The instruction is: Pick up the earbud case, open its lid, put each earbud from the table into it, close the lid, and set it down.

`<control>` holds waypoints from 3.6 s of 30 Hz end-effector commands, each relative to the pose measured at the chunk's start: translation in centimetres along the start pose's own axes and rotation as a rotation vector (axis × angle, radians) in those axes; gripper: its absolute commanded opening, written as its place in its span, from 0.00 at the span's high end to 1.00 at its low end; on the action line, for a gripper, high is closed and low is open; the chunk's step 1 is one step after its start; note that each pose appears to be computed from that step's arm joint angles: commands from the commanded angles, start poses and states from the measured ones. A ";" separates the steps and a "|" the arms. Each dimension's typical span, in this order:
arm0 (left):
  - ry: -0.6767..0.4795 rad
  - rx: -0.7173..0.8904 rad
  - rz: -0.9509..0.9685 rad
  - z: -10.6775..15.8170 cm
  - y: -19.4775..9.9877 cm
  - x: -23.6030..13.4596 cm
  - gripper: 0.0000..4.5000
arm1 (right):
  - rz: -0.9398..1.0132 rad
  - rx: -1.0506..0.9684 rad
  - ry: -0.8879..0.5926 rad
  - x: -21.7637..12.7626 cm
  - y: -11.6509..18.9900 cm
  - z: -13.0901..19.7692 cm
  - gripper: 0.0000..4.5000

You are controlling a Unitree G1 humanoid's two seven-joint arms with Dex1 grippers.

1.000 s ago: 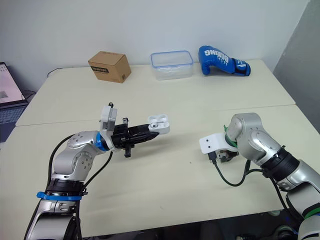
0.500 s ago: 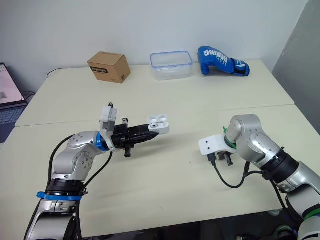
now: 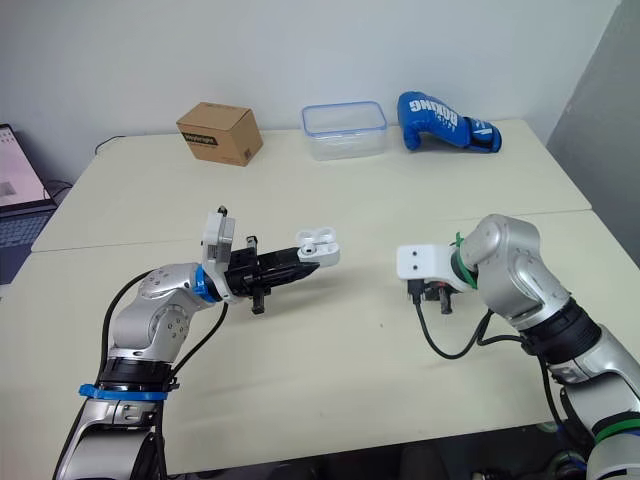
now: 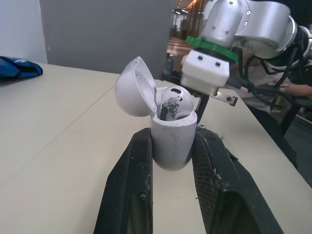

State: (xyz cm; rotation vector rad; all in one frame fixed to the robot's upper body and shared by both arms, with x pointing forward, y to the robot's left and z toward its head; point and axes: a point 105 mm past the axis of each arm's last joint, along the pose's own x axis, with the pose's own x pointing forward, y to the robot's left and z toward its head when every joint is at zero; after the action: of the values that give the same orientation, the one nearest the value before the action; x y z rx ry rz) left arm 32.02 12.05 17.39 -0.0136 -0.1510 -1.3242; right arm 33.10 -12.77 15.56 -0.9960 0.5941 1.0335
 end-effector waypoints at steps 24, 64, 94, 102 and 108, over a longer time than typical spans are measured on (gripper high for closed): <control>-0.021 0.042 0.018 0.8 2.1 -0.3 0.83 | -0.392 0.556 -1.006 -4.9 -0.9 11.6 0.91; -0.031 0.037 -0.042 1.7 1.8 1.0 0.83 | -0.419 0.470 -0.904 -2.1 0.8 13.3 0.91; -0.030 0.037 -0.063 1.9 1.5 0.8 0.83 | -0.152 0.283 -0.925 -6.7 -5.0 13.6 0.61; -0.038 0.038 -0.077 2.2 1.0 1.3 0.83 | -0.064 0.069 -0.765 -1.2 -6.1 13.0 0.94; -0.028 0.036 -0.073 2.3 0.9 1.2 0.83 | 0.023 0.017 -0.751 0.6 -5.3 13.2 0.94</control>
State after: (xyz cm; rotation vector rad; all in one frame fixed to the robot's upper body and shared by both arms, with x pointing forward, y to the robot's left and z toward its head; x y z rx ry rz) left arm 33.43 11.31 18.54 -0.0180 -0.1490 -1.3805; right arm 38.16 -2.20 21.92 -0.4851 0.0501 1.2785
